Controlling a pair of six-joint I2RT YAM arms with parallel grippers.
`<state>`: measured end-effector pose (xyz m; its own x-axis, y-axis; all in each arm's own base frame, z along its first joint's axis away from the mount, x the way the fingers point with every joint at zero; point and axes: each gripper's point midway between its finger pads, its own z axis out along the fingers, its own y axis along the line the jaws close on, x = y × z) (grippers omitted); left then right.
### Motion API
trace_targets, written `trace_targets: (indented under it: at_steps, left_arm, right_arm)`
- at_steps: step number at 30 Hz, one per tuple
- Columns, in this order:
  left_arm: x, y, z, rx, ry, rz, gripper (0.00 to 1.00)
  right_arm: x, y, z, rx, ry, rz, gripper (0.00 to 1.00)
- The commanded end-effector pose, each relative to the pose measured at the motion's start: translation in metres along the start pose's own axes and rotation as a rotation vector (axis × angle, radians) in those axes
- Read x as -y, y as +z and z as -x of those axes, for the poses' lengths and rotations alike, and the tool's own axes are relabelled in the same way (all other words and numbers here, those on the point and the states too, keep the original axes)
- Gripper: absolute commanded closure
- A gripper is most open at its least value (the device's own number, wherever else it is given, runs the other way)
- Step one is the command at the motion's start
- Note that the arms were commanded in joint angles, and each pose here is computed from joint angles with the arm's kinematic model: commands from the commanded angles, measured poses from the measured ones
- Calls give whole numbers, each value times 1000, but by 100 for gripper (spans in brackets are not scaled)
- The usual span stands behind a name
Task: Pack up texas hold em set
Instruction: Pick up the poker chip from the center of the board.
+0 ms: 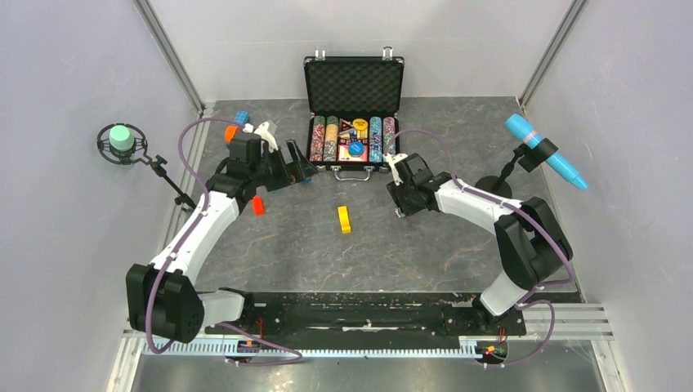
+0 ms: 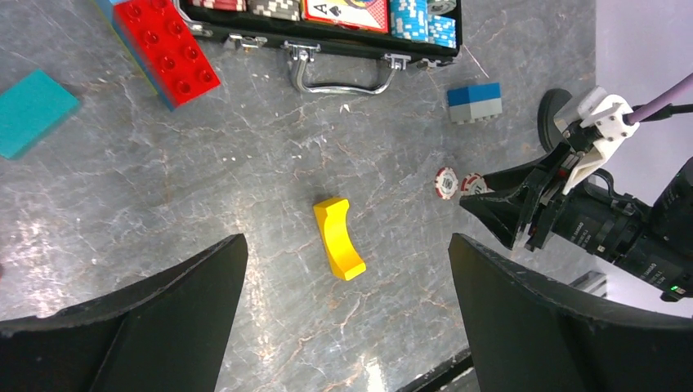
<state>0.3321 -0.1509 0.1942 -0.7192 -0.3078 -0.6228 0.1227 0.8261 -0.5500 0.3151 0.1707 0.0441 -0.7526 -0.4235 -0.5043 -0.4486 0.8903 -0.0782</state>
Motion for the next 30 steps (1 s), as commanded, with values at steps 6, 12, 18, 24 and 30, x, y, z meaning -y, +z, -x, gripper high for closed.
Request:
trace_targets:
  at_steps: [6, 12, 18, 24, 30]
  left_arm:
    - [33, 15, -2, -2, -158, -215, 2]
    - [57, 36, -23, -50, -253, -374, 11]
    - [89, 58, -51, -124, -305, -490, 24]
    - [119, 66, -67, -179, -345, -610, 37]
    - [123, 64, -72, -192, -369, -656, 46]
  right_arm:
    - [-9, -23, 26, 105, -93, 85, 89]
    - [-35, -53, 42, 179, -199, 260, 93]
    - [-65, -79, 54, 252, -309, 366, 93]
    - [-93, -91, 53, 273, -463, 369, 91]
    - [-94, -97, 62, 308, -463, 356, 91]
